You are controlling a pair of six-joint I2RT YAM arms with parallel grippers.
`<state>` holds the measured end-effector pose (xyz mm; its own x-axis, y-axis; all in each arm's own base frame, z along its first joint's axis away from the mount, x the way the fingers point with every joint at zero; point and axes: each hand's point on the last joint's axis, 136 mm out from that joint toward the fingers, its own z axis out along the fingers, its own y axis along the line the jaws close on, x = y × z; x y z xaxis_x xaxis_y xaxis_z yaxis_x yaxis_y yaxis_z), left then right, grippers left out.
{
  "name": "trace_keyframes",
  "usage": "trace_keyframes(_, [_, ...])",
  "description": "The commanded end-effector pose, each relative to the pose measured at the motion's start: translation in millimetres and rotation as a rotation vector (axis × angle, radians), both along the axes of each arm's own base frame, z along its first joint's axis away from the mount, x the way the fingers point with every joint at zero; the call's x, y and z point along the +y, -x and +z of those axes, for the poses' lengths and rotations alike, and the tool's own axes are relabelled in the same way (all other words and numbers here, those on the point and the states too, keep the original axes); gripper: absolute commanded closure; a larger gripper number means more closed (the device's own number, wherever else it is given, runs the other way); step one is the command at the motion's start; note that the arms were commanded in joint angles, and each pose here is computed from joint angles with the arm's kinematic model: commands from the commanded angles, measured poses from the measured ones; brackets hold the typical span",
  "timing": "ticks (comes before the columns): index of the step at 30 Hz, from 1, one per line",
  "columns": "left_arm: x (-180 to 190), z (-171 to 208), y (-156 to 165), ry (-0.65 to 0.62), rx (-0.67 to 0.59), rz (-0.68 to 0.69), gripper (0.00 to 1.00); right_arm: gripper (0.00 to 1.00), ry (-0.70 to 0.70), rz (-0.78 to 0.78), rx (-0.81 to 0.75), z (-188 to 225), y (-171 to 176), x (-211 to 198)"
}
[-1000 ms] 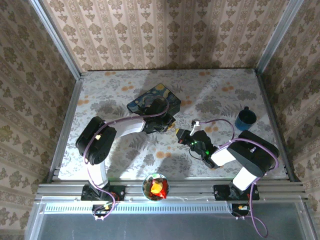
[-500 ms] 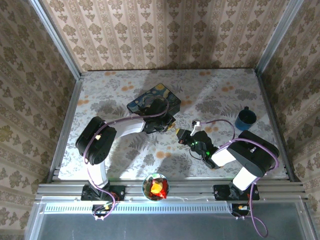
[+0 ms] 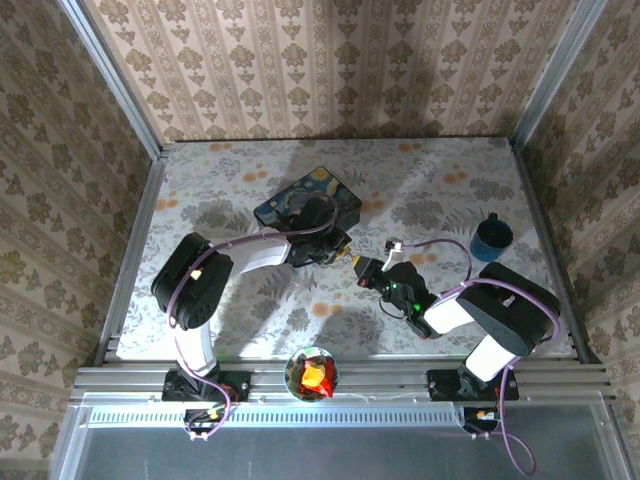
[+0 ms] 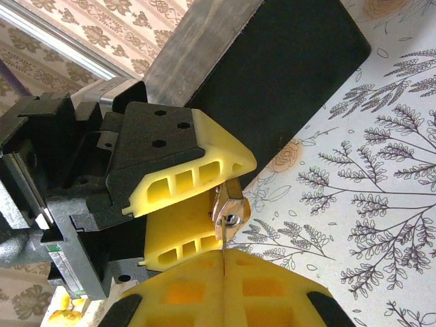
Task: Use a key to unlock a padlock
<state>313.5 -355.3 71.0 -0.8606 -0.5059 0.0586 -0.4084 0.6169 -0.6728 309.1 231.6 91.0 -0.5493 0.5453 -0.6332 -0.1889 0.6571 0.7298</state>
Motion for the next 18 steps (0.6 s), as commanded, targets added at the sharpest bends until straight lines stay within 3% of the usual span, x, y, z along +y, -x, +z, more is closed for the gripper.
trace_keyframes(1, [-9.7,-24.1,32.7,0.041,0.174,-0.031,0.98,1.0,-0.011,-0.032,-0.039,11.8,-5.9,-0.8])
trace_keyframes(18, [-10.6,-23.9,32.9,0.043,0.174,-0.035,0.98,1.0,-0.044,-0.022,-0.028,4.6,-10.8,6.8])
